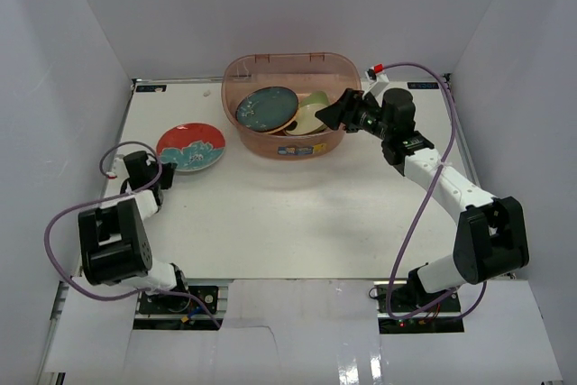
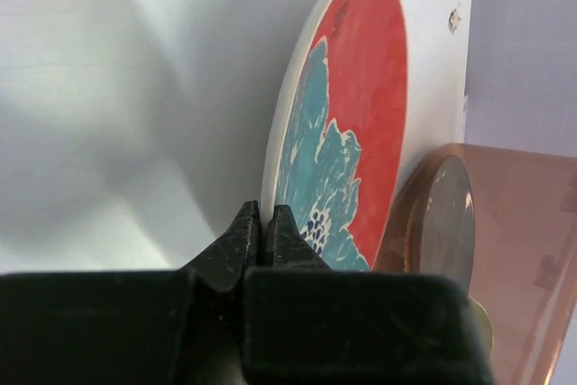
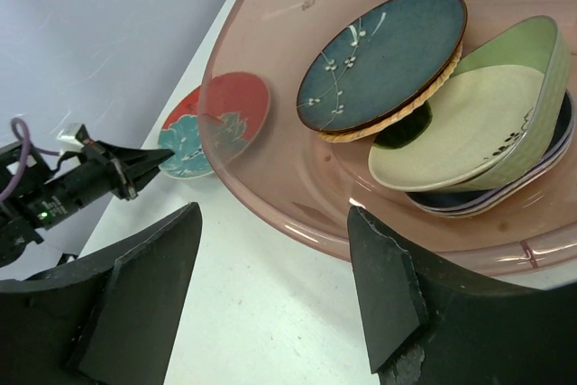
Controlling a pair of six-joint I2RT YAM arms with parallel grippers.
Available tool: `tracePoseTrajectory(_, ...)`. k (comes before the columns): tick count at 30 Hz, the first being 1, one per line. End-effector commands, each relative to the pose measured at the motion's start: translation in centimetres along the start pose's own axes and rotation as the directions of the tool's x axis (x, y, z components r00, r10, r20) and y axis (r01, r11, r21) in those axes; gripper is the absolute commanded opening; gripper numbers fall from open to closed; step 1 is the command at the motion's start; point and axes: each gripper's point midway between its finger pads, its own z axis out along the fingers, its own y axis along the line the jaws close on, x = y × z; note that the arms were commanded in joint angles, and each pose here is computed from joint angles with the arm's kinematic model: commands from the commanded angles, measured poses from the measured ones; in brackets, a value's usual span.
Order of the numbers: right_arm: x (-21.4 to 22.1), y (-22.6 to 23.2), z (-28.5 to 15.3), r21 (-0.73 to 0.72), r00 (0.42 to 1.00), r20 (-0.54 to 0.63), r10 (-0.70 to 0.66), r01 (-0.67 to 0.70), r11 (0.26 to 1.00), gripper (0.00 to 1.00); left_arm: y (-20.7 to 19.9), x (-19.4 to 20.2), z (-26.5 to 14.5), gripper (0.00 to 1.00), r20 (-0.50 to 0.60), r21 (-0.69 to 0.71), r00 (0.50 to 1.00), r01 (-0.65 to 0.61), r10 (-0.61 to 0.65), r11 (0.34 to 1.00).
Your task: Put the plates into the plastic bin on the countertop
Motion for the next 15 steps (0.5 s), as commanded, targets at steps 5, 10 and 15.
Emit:
tracePoseTrajectory(5,-2.0,3.1,-0.6,-0.097,0.999,0.037,-0.030,0.034,0.995,0.73,-9.4,-4.8,-8.9,0.00,0.155,0.292,0.984,-0.125,0.082,0.948)
tracePoseTrajectory(10,-1.2,2.7,-1.1,-0.078,0.999,0.025,-0.024,0.026,0.997,0.73,-17.1,-8.4,-14.8,0.00,0.273,0.405,0.956,-0.217,0.109,0.888)
tracePoseTrajectory(15,-1.0,2.7,-2.4,-0.050,0.999,0.031,-0.045,0.047,0.998,0.73,-22.7,-8.4,-18.6,0.00,0.241,0.578,0.966,-0.216,0.088,0.787)
